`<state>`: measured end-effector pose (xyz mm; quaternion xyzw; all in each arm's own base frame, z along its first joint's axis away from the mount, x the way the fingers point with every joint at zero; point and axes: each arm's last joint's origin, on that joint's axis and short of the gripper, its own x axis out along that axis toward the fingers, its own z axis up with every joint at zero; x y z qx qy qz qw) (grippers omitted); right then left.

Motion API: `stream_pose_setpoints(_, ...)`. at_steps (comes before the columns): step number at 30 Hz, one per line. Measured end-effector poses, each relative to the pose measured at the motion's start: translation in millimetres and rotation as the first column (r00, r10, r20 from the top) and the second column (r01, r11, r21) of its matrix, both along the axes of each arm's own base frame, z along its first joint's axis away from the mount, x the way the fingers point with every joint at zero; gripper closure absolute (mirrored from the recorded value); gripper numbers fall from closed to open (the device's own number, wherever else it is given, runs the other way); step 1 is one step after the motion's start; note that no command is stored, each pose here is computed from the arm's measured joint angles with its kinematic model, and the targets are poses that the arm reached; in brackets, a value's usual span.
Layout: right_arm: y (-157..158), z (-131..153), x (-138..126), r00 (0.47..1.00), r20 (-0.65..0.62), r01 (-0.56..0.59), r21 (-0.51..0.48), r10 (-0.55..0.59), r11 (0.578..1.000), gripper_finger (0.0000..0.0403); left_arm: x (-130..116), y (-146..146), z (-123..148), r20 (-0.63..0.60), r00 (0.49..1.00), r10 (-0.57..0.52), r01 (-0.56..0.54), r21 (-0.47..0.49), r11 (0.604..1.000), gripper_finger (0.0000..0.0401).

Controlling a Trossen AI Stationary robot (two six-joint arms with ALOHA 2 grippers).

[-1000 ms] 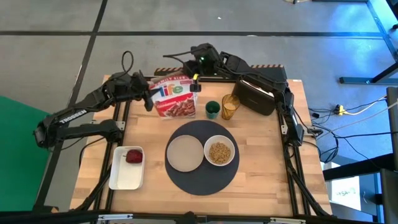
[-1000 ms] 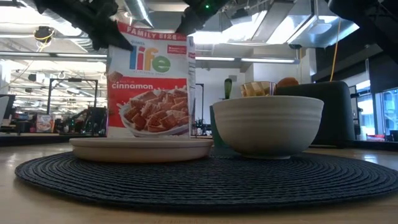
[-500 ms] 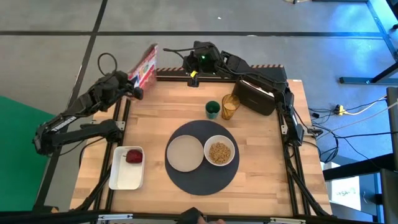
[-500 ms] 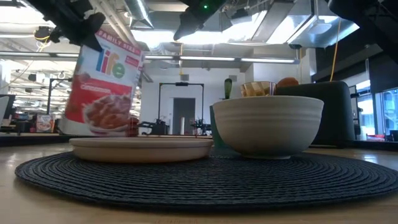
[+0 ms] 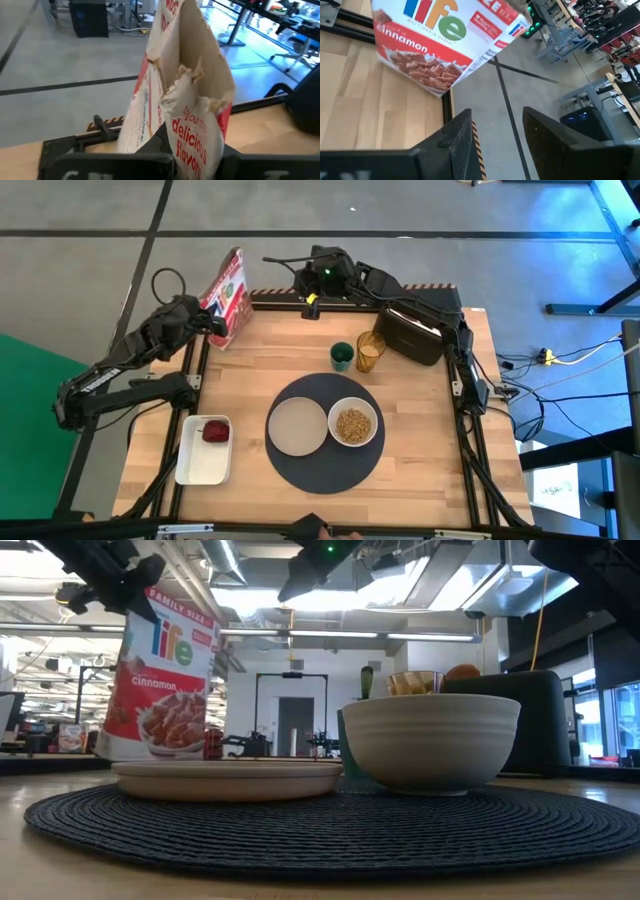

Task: Arrange a breakfast setting
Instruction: Adjust the cereal box

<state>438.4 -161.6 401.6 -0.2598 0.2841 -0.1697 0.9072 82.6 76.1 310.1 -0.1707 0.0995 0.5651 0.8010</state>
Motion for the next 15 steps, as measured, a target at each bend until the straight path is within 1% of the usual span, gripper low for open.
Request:
stream_pose_setpoints(3, 0.2, -0.8, -0.6, 1.000, -0.011, 0.001, 0.004, -0.001, 1.000, 0.0237, -2.0, -0.7, -1.1, -0.013, 1.000, 0.020, -0.020, -0.003, 1.000, 0.0399)
stream_pose_setpoints(7, 0.1, -1.3, -0.9, 1.000, -0.017, 0.006, 0.003, -0.006, 1.000, 0.0237, -3.7, -2.0, -6.1, -0.060, 0.998, 0.019, -0.021, -0.036, 0.999, 0.0386)
stream_pose_setpoints(10, 0.1, -1.3, -0.9, 1.000, -0.017, 0.006, 0.004, -0.006, 1.000, 0.0237, -4.3, -2.5, -7.9, -0.071, 0.997, 0.018, -0.022, -0.050, 0.999, 0.0381)
stream_pose_setpoints(13, 0.1, -1.3, -0.9, 1.000, -0.017, 0.006, 0.004, -0.006, 1.000, 0.0237, -5.2, -5.0, -6.5, -0.036, 0.999, -0.036, 0.033, -0.066, 0.997, 0.0386)
stream_pose_setpoints(15, 0.1, -1.4, -0.9, 1.000, -0.017, 0.006, 0.004, -0.006, 1.000, 0.0237, -6.9, -7.1, -4.3, -0.043, 0.996, -0.074, 0.071, -0.057, 0.996, 0.0396)
